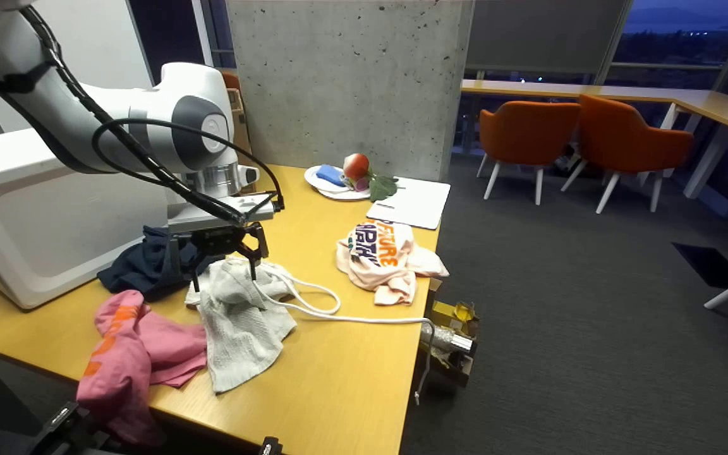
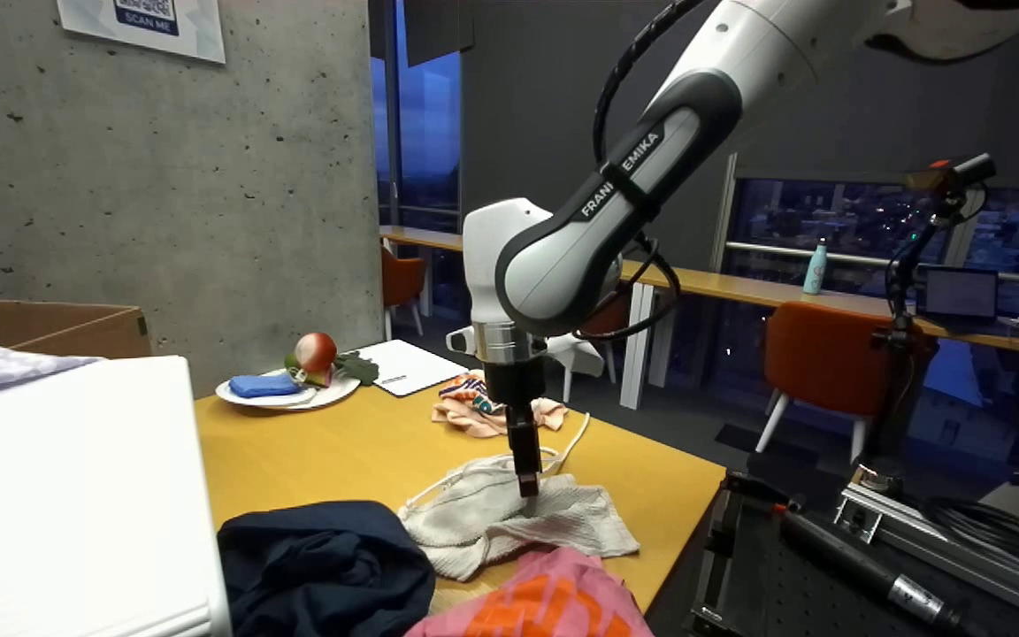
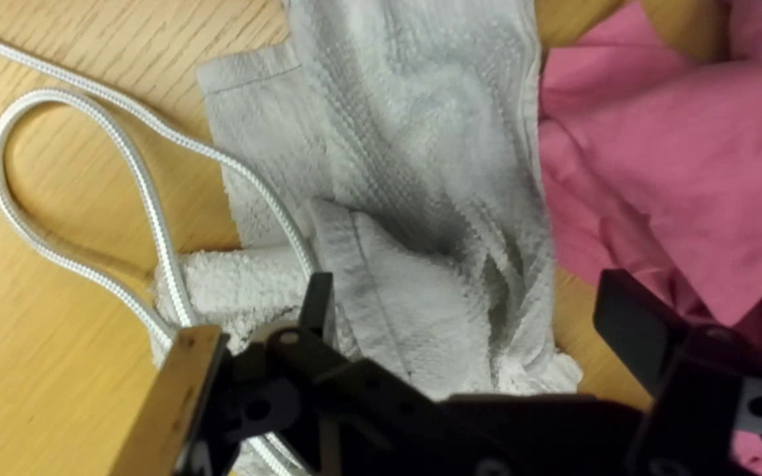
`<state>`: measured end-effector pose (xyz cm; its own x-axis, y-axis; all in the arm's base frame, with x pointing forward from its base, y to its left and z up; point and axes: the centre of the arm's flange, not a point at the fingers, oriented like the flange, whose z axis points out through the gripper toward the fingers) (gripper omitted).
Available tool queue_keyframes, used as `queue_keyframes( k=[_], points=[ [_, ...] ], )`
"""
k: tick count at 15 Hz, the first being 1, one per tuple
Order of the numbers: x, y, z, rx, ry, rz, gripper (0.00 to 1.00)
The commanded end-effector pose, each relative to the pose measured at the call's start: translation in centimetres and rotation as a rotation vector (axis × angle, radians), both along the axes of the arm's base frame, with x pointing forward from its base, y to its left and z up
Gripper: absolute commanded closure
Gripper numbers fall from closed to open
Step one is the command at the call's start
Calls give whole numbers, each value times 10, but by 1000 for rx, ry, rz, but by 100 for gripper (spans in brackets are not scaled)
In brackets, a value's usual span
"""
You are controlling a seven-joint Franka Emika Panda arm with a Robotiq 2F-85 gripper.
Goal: Slide the pink shirt to the right side of the table, slide the peach shirt to the bottom right side of the table, slide the white towel to the left side of the table, slide the black shirt to the top left side of the table
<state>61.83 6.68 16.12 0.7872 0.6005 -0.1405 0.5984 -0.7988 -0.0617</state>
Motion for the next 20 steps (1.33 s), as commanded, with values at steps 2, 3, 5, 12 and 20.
queue_keyframes(
  k=[2, 3, 5, 12, 20],
  points=[
    [32, 19, -22, -17, -45, 22, 0],
    [35, 20, -27, -15, -52, 25, 0],
    [41, 26, -38, -13, -50, 25, 0],
    [29, 17, -81, -18, 0, 1, 0],
    [-18, -29, -81, -85, 56, -39, 0]
  ],
)
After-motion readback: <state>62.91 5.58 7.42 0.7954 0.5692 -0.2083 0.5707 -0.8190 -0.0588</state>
